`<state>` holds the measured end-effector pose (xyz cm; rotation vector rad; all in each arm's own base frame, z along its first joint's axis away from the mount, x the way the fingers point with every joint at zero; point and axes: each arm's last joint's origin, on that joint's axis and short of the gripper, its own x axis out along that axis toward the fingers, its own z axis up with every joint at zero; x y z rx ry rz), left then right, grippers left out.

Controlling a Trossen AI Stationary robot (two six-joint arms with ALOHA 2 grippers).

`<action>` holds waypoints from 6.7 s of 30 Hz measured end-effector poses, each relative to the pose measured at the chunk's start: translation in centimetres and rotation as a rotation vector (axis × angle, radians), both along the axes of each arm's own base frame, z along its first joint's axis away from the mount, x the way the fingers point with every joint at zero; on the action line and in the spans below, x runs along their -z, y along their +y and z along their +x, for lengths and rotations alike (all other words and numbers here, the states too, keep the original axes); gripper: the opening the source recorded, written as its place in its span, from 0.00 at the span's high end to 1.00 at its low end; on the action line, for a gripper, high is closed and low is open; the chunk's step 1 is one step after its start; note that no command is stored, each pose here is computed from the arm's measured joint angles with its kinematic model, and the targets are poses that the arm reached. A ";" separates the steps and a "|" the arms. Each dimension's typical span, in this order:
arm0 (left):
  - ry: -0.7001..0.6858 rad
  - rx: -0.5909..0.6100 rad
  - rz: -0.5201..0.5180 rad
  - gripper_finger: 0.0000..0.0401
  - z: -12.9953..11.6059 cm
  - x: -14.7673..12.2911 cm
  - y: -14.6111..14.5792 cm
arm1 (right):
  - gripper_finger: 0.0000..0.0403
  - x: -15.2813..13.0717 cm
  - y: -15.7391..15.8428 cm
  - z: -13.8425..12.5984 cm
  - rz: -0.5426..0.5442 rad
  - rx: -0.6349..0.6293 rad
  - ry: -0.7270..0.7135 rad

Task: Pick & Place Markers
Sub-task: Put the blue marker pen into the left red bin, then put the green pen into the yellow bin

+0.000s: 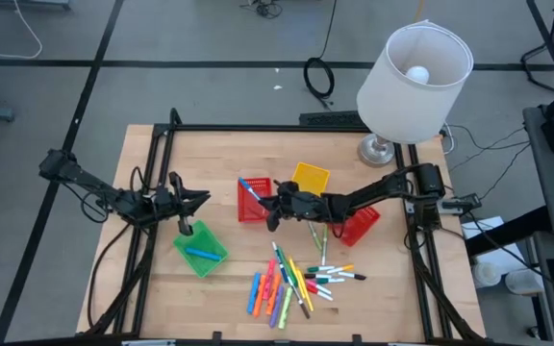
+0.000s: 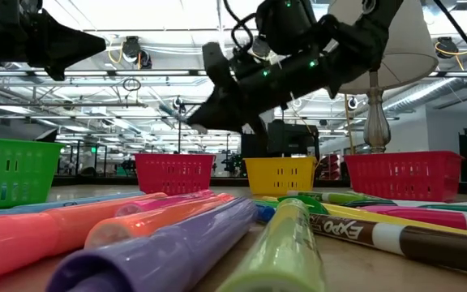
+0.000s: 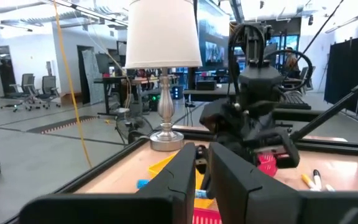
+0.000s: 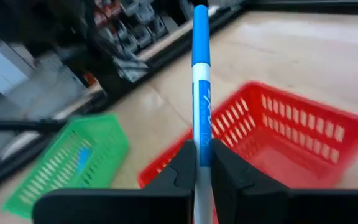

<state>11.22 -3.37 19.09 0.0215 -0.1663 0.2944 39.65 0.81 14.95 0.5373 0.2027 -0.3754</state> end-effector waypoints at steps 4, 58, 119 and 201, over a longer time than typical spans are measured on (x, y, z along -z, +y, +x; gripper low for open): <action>0.000 0.000 0.000 0.86 0.0 0.0 0.0 | 0.96 1.2 0.0 0.0 0.009 0.002 0.042; 0.065 -0.003 0.044 0.86 0.1 0.6 -0.1 | 1.00 -2.5 3.3 -23.7 -0.567 -0.238 -0.043; -0.026 0.036 -0.141 0.86 0.0 0.2 -0.1 | 1.00 -4.1 17.1 -2.2 -0.334 -0.486 0.693; -0.045 0.105 -0.189 0.86 0.1 0.2 -0.2 | 0.63 -2.8 13.3 -3.8 -0.175 -0.580 0.806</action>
